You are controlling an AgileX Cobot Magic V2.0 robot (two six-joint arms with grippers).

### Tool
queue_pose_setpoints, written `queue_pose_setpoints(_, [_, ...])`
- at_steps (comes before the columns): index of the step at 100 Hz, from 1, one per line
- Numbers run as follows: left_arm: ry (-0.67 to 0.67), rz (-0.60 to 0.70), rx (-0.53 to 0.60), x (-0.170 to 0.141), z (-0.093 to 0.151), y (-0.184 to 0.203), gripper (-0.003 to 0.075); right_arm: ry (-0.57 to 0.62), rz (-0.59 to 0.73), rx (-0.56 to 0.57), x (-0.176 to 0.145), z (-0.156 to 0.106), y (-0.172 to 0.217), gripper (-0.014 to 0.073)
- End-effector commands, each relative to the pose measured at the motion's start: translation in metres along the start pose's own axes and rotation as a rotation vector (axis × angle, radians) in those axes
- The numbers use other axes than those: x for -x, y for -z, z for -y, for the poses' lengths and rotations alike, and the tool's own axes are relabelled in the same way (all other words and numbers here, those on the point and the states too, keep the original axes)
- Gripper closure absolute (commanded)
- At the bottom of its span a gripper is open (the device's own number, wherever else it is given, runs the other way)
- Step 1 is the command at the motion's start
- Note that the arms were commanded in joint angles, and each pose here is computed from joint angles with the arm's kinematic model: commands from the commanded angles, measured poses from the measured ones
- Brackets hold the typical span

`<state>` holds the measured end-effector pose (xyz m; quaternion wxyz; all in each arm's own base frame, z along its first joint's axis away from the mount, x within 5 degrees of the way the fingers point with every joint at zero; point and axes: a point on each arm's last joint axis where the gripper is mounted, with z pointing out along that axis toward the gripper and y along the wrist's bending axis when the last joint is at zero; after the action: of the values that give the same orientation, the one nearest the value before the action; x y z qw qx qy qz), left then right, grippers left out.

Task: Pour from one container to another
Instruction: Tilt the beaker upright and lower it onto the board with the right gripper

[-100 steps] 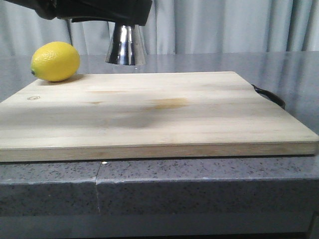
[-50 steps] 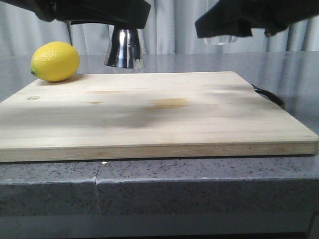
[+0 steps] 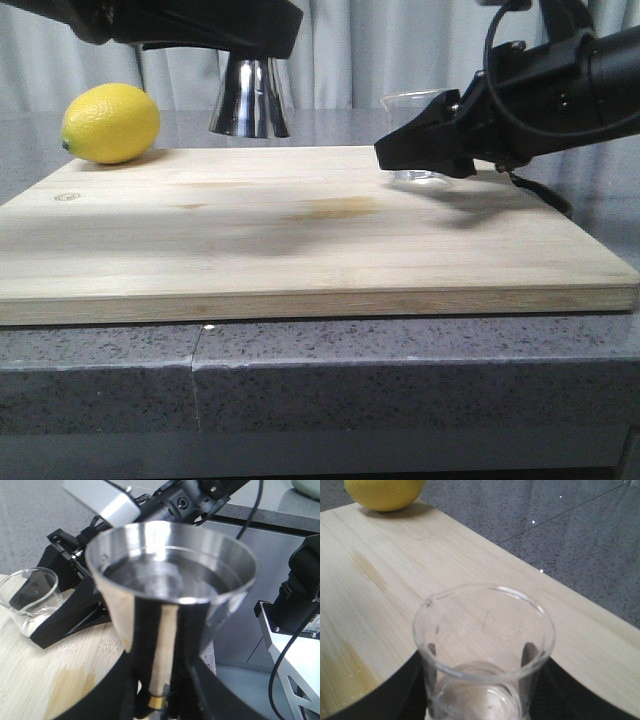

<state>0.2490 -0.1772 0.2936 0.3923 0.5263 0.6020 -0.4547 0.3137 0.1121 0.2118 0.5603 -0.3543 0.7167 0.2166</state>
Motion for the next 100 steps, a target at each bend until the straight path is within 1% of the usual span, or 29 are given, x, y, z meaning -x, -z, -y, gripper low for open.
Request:
queue_pose_setpoints(1, [-0.034,0.101,-0.004,0.026,0.010,0.006,0.0740,0.038,0.130,-0.008,0.026,0.008,0.000,0.0436])
queue_pose_setpoints(26, [-0.035,0.096,0.003,0.025,0.009,0.006,0.0740,0.035,0.122,-0.009,0.024,0.014,-0.010,0.0436])
queue_pose_setpoints(50, [-0.035,0.095,0.007,0.025,0.008,0.006,0.0740,0.019,0.098,-0.006,0.015,0.015,-0.014,0.0433])
queue_pose_setpoints(89, [-0.036,0.093,0.007,0.025,0.009,0.006,0.0739,0.024,0.098,-0.001,0.015,0.015,-0.014,0.0431])
queue_pose_setpoints(94, [-0.036,0.093,0.007,0.025,0.009,0.006,0.0739,0.024,0.098,-0.001,0.015,0.015,-0.014,0.0426])
queue_pose_setpoints(100, [-0.036,0.093,0.007,0.025,0.009,0.006,0.0739,0.024,0.098,-0.001,0.015,0.015,-0.014,0.0396])
